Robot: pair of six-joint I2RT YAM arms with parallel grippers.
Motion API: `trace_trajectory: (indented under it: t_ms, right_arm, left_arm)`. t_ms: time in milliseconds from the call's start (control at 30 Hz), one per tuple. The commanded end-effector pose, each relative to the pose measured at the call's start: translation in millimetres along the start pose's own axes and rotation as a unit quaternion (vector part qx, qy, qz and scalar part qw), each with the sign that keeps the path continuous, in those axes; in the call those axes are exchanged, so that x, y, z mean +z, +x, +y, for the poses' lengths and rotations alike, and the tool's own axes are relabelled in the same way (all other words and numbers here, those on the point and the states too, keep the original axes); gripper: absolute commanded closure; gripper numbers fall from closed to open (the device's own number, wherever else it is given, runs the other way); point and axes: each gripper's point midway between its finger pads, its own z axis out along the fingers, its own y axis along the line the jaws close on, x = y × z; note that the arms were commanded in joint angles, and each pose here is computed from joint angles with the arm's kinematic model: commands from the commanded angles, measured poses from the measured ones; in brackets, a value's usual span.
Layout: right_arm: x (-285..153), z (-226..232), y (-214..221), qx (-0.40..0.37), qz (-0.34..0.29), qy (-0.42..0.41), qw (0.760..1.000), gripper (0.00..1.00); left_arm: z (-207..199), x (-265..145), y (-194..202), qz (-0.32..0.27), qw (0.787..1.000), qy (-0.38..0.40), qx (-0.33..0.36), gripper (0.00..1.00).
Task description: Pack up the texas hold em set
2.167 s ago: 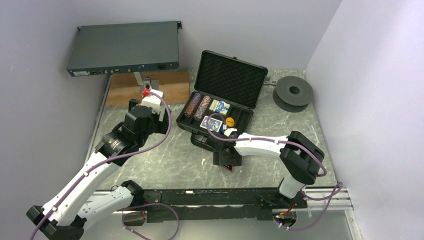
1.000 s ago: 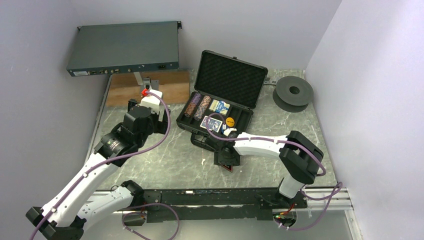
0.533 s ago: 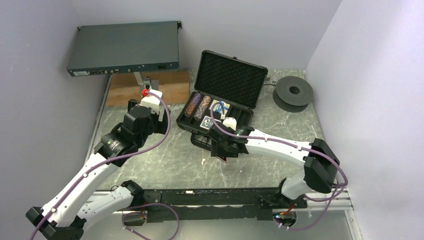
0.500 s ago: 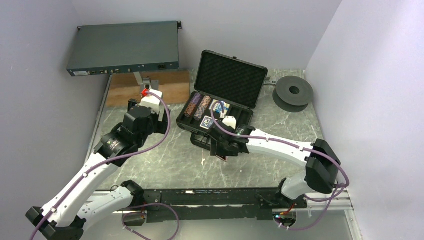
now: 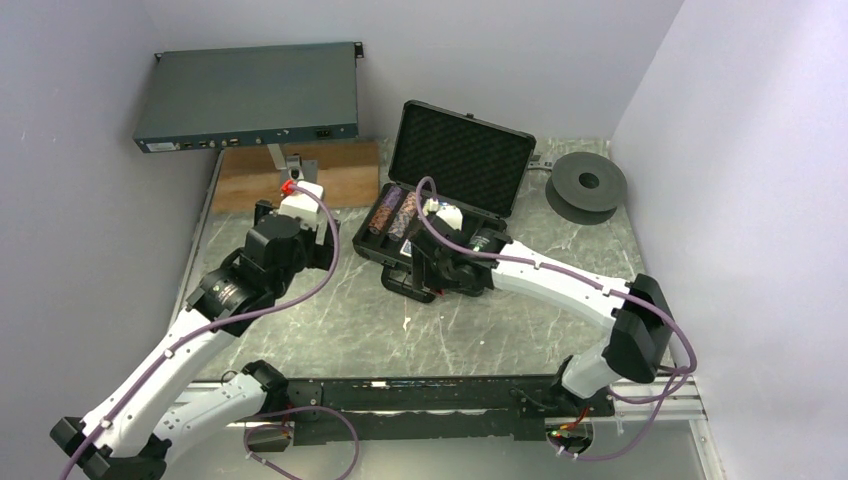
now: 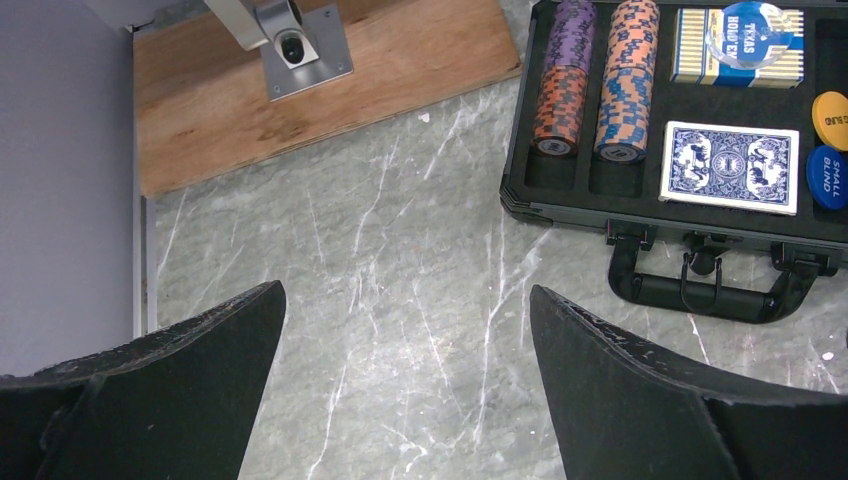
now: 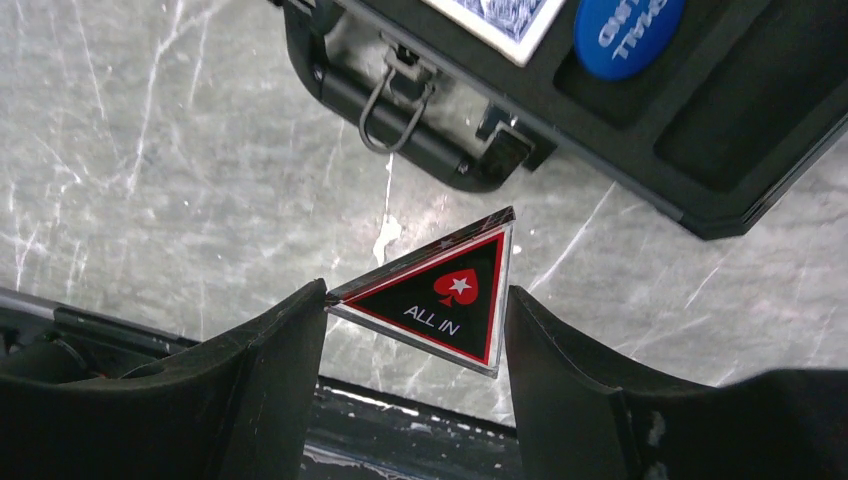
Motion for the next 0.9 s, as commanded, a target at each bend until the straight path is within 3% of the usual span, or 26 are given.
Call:
trace_trajectory:
  t_ms: [0, 400, 867]
  right_arm:
    - [-6, 5, -40, -0.021, -0.043, 0.006, 0.999, 1.0]
    - [26, -7, -83, -0.04, -0.031, 0.03, 0.998, 1.0]
    - [57, 5, -93, -0.199, 0.021, -0.004, 0.98, 1.0]
  left_arm:
    - [5, -6, -13, -0.032, 0.999, -0.001, -0.007, 0.0]
    - [6, -8, -14, -0.036, 0.999, 0.001, -0.006, 0.0]
    - [7, -6, -12, -0.032, 0.999, -0.006, -0.003, 0.01]
